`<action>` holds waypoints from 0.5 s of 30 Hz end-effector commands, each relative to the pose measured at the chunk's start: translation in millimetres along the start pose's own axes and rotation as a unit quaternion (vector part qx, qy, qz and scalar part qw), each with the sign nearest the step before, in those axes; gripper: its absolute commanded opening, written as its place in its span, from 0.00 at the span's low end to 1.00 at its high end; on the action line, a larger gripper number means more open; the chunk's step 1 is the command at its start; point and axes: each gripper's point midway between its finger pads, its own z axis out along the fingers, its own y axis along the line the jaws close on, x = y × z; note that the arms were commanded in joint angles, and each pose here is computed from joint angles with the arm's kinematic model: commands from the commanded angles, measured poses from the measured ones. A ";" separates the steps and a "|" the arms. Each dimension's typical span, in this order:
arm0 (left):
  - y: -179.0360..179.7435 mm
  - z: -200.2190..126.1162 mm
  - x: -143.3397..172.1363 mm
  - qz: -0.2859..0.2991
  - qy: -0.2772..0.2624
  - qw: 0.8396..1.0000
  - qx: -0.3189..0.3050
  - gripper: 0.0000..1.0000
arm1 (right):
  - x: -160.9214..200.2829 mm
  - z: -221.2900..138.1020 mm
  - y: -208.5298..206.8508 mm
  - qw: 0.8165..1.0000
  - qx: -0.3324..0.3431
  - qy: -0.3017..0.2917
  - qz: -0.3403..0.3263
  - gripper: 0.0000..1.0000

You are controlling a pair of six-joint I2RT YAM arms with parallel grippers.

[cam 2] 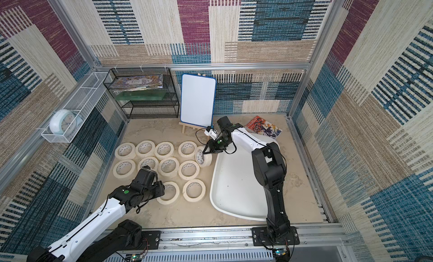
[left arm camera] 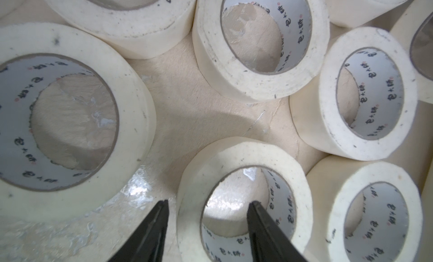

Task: Take out the art tape in the storage box
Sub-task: Place the art tape at the center of the board.

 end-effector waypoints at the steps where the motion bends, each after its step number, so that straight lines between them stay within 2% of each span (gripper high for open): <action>1: 1.8 -0.8 -1.8 0.001 -0.003 1.000 -0.007 0.59 | -3.7 -2.1 -12.4 1.000 0.029 0.000 0.003 0.10; 5: 2.2 -0.7 -1.4 0.000 -0.002 1.000 -0.008 0.60 | -7.3 -10.9 -20.6 0.997 0.071 -0.007 -0.009 0.61; 6: 2.4 -0.9 -1.6 0.000 -0.003 1.000 -0.008 0.60 | -8.2 -14.8 -19.0 0.997 0.077 -0.011 -0.014 0.69; 10: 1.9 -0.9 -2.1 0.001 -0.003 1.000 -0.008 0.60 | -14.7 -31.4 -7.2 0.995 0.082 -0.036 -0.032 0.82; 15: 1.4 -3.1 -4.4 0.001 -0.006 1.000 -0.008 0.61 | -27.8 -63.3 10.5 0.990 0.107 -0.076 -0.055 0.84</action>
